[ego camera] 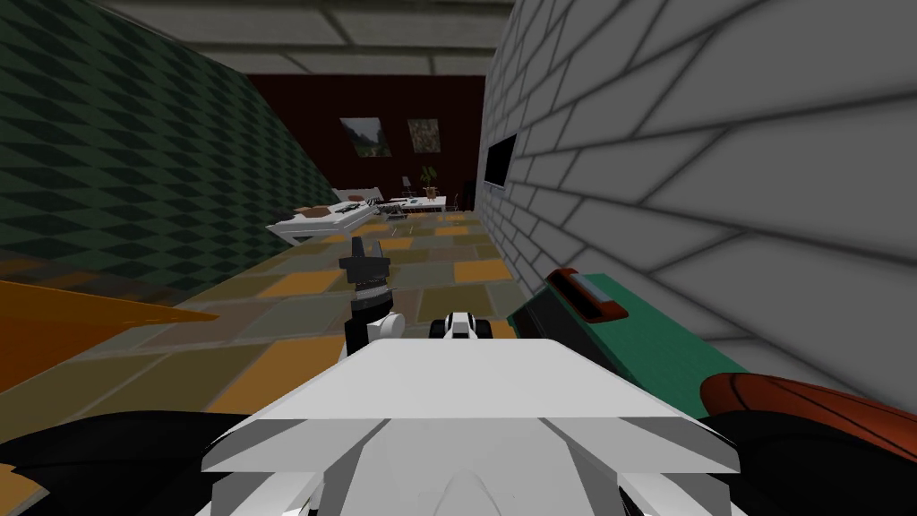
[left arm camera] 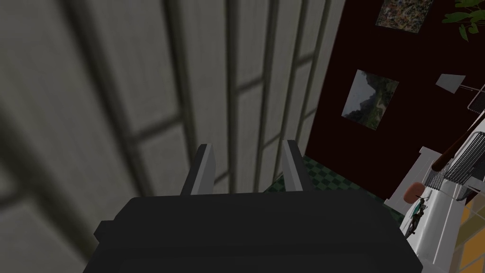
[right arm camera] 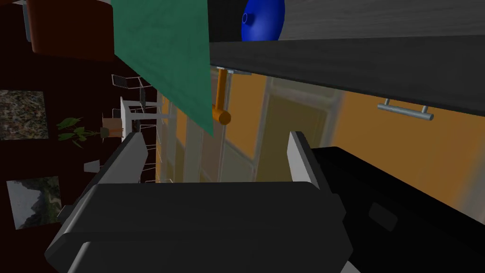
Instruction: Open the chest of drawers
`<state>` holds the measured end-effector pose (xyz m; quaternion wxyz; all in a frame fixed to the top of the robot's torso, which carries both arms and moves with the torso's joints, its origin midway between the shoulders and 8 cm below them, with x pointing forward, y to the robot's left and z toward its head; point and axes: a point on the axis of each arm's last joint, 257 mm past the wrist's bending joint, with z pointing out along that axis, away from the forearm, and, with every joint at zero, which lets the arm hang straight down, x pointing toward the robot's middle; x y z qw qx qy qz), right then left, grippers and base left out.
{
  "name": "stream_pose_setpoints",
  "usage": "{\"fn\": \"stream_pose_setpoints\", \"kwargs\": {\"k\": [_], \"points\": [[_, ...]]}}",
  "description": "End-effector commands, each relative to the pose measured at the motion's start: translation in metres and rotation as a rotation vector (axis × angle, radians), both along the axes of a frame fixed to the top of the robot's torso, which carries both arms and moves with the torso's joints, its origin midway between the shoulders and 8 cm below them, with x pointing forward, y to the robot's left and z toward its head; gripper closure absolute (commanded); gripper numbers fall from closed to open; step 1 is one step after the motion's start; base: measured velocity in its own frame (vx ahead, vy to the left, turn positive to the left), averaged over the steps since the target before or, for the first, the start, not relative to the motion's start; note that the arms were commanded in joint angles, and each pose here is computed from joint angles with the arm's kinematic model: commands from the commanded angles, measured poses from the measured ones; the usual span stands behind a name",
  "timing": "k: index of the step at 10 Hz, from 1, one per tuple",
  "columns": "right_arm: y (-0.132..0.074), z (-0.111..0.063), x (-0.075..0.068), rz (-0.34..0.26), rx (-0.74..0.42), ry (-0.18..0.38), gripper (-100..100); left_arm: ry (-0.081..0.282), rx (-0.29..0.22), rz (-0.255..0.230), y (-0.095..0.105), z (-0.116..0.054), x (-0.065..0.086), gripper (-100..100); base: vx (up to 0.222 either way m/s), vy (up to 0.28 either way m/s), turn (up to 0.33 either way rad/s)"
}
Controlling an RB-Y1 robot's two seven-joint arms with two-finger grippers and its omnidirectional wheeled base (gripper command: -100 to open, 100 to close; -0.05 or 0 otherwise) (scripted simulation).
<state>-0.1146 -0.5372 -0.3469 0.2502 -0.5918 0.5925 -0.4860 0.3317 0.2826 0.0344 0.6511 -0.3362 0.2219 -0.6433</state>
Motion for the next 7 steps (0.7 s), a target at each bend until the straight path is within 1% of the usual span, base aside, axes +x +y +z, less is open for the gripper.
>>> {"fn": "stream_pose_setpoints", "kwargs": {"k": [1, 2, 3, 4, 5, 6, 7], "points": [[-0.032, 0.004, -0.008, -0.076, -0.101, 0.025, 100, 0.0, 0.0, 0.0, 0.0, 0.0, 0.0, 0, -0.147, -0.113, 0.353], [-0.041, 0.003, -0.013, -0.104, -0.128, 0.041, 100, 0.0, 0.0, 0.0, 0.0, 0.0, 0.0, 0, -0.267, -0.063, 0.408], [-0.045, 0.004, -0.015, -0.114, -0.154, 0.05, 100, 0.0, 0.0, 0.0, 0.0, 0.0, 0.0, 0, -0.245, 0.031, 0.44], [-0.051, 0.003, -0.011, -0.14, -0.154, 0.043, 100, 0.0, 0.0, 0.0, 0.0, 0.0, 0.0, 0, -0.184, 0.061, 0.394], [-0.057, 0.005, -0.019, -0.163, -0.166, 0.051, 100, 0.0, 0.0, 0.0, 0.0, 0.0, 0.0, 0, -0.089, 0.048, 0.336], [-0.056, 0.01, 0.003, -0.159, -0.156, -0.02, 100, 0.0, 0.0, 0.0, 0.0, 0.0, 0.0, 0, -0.046, 0.018, 0.144], [-0.063, 0.012, -0.014, -0.191, -0.175, 0.011, 100, 0.0, 0.0, 0.0, 0.0, 0.0, 0.0, 0, -0.009, 0.002, 0.041]]}}
